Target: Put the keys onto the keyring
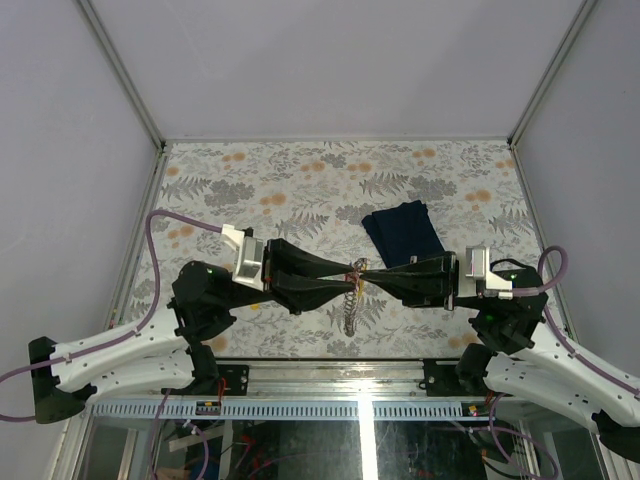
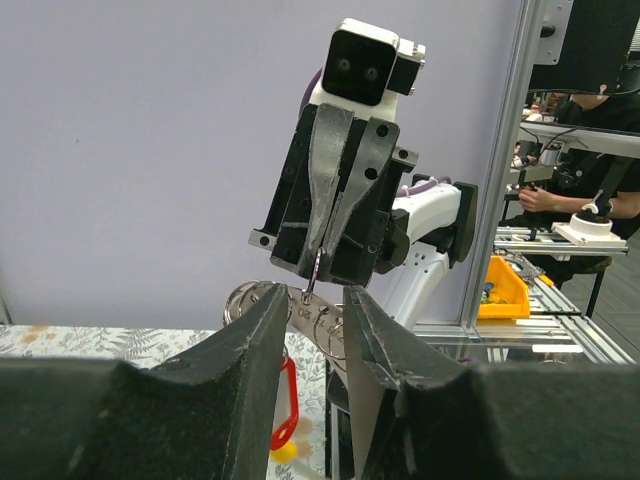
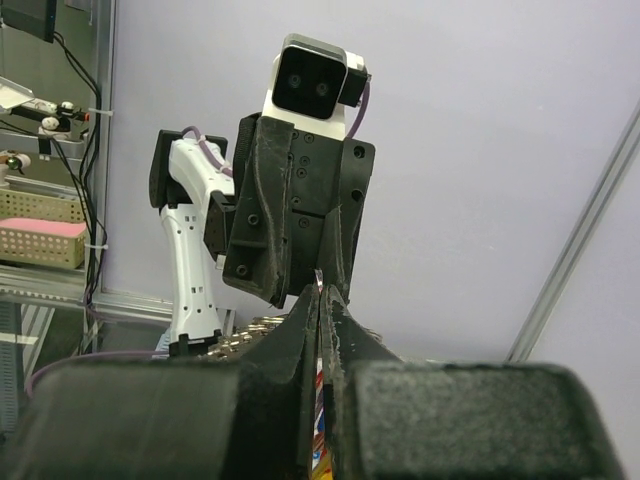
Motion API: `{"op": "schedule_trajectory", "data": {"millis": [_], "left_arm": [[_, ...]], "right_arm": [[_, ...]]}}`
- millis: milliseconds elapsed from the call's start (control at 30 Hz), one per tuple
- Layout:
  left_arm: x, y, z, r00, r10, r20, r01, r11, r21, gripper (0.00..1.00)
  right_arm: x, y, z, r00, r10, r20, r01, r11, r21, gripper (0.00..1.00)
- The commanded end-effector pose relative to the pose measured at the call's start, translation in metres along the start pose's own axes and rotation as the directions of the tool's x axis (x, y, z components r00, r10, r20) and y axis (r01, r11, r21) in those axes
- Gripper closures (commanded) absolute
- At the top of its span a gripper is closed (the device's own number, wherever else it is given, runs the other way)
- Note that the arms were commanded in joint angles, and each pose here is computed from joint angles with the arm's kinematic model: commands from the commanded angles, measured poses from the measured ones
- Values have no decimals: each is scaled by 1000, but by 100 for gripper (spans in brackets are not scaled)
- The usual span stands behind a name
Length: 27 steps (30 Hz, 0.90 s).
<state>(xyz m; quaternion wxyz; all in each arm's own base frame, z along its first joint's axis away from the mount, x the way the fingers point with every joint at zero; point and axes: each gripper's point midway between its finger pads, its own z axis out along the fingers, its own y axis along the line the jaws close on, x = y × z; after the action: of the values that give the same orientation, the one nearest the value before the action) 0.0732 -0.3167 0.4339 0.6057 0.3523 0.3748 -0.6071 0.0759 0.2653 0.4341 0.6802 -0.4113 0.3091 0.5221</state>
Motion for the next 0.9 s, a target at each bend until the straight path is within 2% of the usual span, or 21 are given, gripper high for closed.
{"op": "schedule_trajectory", "data": {"millis": [0,167,300,700,800,867], "left_arm": [[-31,-10,6,994,36,100,-41,998,47,70],[-28,-11,7,995,39,91,-44,997,58,72],[-27,-11,8,995,51,82,-56,996,63,79],[-21,-15,12,996,80,32,-82,991,104,93],[-14,-18,13,996,86,0,-85,987,134,94],[-12,-19,14,996,88,-17,-85,986,144,87]], "right_arm": [[-28,3,4,995,-52,86,54,998,-24,100],[-29,5,4,995,-50,84,53,998,-34,100],[-29,6,4,995,-49,82,52,998,-43,100],[-24,11,2,998,-43,53,47,997,-67,100],[-25,10,2,997,-45,55,49,997,-64,100],[-26,11,2,997,-46,58,50,997,-63,100]]}}
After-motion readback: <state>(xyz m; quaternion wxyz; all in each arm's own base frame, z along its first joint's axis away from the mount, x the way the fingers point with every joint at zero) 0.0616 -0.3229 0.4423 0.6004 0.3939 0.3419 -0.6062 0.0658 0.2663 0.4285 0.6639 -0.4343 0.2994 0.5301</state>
